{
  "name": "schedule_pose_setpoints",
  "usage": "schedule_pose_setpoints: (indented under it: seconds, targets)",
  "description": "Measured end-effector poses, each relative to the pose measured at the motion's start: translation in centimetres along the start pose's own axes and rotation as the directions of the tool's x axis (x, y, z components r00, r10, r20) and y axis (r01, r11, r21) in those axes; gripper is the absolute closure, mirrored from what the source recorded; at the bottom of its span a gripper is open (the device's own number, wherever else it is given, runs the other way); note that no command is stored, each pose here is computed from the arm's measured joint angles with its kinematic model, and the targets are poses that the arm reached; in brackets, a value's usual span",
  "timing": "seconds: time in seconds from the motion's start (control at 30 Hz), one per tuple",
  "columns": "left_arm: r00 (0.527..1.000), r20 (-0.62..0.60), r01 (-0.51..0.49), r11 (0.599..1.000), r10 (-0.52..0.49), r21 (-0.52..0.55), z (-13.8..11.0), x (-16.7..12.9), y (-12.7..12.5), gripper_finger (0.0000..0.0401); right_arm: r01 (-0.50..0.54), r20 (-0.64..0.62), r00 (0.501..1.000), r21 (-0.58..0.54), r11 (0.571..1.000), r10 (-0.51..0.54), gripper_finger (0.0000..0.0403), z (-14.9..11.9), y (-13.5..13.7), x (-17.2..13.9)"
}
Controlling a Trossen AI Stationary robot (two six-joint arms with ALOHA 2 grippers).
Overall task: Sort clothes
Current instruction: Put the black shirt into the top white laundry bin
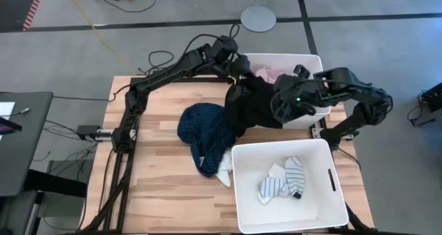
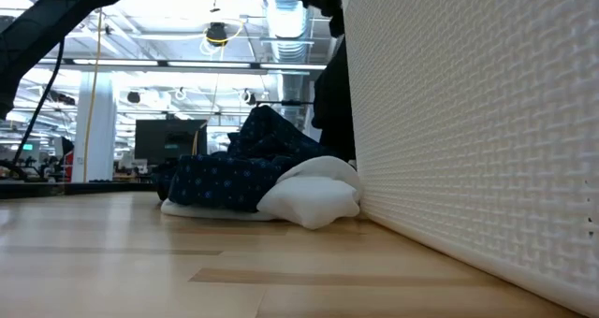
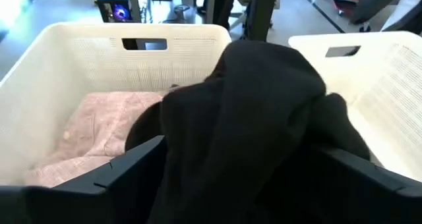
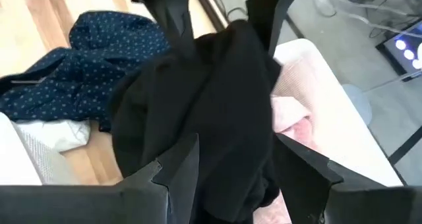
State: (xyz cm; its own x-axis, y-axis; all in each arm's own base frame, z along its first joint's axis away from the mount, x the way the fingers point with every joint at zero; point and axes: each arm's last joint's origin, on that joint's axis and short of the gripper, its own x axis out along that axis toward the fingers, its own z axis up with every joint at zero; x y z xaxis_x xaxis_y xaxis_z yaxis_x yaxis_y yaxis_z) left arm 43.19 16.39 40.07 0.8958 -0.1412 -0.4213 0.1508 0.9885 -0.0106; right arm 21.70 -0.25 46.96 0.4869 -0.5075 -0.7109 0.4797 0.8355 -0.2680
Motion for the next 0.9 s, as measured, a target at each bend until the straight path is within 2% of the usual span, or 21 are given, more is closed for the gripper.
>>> schedule_pose_setpoints:
  seconds: [0.17,0.5,0.6,0.7,0.73,0.9]
  targets:
    - [1.000,-0.027,0.014,1.000,-0.013,0.006,-0.1,0.2,-0.6,0.0077,-0.071,-0.056,0.996,-0.038,0.997,0.069,0.0198,0.2,1.3,2.3]
    - [0.995,-0.091,0.042,0.999,-0.041,0.004,-0.6,0.3,-1.5,0.0079,0.052,-0.240,0.969,-0.037,0.998,-0.060,0.0208,-1.6,0.2,9.5]
    - [0.993,-0.108,0.048,0.999,-0.045,0.017,-0.3,-0.7,-2.0,0.0079,0.058,-0.259,0.963,-0.066,0.996,-0.073,0.0260,-1.9,0.0,10.8]
    - [0.990,-0.134,0.054,0.998,-0.050,0.033,0.1,-2.1,-2.8,0.0079,0.049,-0.263,0.962,-0.110,0.993,-0.077,0.0361,-2.1,0.0,11.1]
    - [0.988,-0.147,0.060,0.998,-0.054,0.035,0.2,-2.6,-3.1,0.0079,0.047,-0.263,0.962,-0.122,0.991,-0.078,0.0380,-2.1,0.0,11.1]
    - [0.962,-0.264,0.078,0.996,-0.065,0.041,0.2,-5.7,-5.3,0.0079,0.137,-0.231,0.960,-0.103,0.985,-0.157,0.0397,-2.1,-0.9,10.4]
